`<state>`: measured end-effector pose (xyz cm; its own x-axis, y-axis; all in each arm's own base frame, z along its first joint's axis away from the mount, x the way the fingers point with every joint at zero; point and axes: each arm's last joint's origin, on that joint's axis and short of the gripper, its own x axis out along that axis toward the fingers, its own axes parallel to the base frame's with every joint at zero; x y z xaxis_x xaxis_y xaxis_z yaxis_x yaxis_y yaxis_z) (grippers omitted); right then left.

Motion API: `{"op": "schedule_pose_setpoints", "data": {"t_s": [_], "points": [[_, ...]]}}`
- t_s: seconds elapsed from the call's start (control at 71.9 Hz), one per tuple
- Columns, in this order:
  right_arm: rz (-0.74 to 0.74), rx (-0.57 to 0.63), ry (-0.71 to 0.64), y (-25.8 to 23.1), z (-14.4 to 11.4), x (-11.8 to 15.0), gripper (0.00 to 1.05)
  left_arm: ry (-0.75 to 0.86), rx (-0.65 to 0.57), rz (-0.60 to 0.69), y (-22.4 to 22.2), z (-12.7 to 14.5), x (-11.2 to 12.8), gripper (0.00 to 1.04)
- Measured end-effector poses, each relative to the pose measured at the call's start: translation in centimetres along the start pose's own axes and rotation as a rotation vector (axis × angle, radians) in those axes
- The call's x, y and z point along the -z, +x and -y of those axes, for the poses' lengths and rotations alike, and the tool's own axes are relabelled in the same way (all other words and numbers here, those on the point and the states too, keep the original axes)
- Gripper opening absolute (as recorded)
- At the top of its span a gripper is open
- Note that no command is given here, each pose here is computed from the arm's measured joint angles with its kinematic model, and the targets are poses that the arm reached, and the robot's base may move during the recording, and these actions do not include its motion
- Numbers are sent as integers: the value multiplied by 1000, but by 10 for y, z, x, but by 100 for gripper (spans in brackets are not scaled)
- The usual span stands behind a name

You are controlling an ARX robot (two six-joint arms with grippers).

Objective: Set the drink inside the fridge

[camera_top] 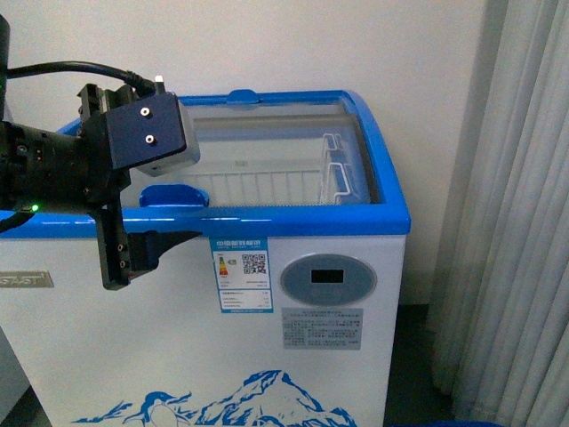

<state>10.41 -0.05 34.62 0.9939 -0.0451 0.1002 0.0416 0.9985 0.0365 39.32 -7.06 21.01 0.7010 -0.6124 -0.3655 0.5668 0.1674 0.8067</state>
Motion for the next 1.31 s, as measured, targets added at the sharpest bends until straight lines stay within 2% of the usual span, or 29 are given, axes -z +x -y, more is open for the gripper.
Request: {"op": "schedule_pose_setpoints", "data": {"t_s": [0.375, 0.653, 0.834, 0.987, 1.057, 1.154, 1.251, 1.307], "points": [[0, 0, 0, 0, 0, 0, 38, 90, -28, -51, 17, -47, 23, 97], [0, 0, 0, 0, 0, 0, 38, 114, -19, -77, 30, -52, 41, 97], [0, 0, 0, 0, 0, 0, 38, 142, -62, -73, 47, -65, 49, 97], [0, 0, 0, 0, 0, 0, 38, 217, -170, -115, 71, -87, 56, 97], [0, 0, 0, 0, 0, 0, 38, 256, -290, -218, 92, -106, 66, 97], [0, 1, 0, 0, 0, 0, 38, 231, -427, -321, 120, -126, 80, 97], [0, -2, 0, 0, 0, 0, 38, 165, -516, -381, 142, -133, 81, 97], [0, -3, 0, 0, 0, 0, 38, 164, -526, -395, 145, -133, 81, 97]]}}
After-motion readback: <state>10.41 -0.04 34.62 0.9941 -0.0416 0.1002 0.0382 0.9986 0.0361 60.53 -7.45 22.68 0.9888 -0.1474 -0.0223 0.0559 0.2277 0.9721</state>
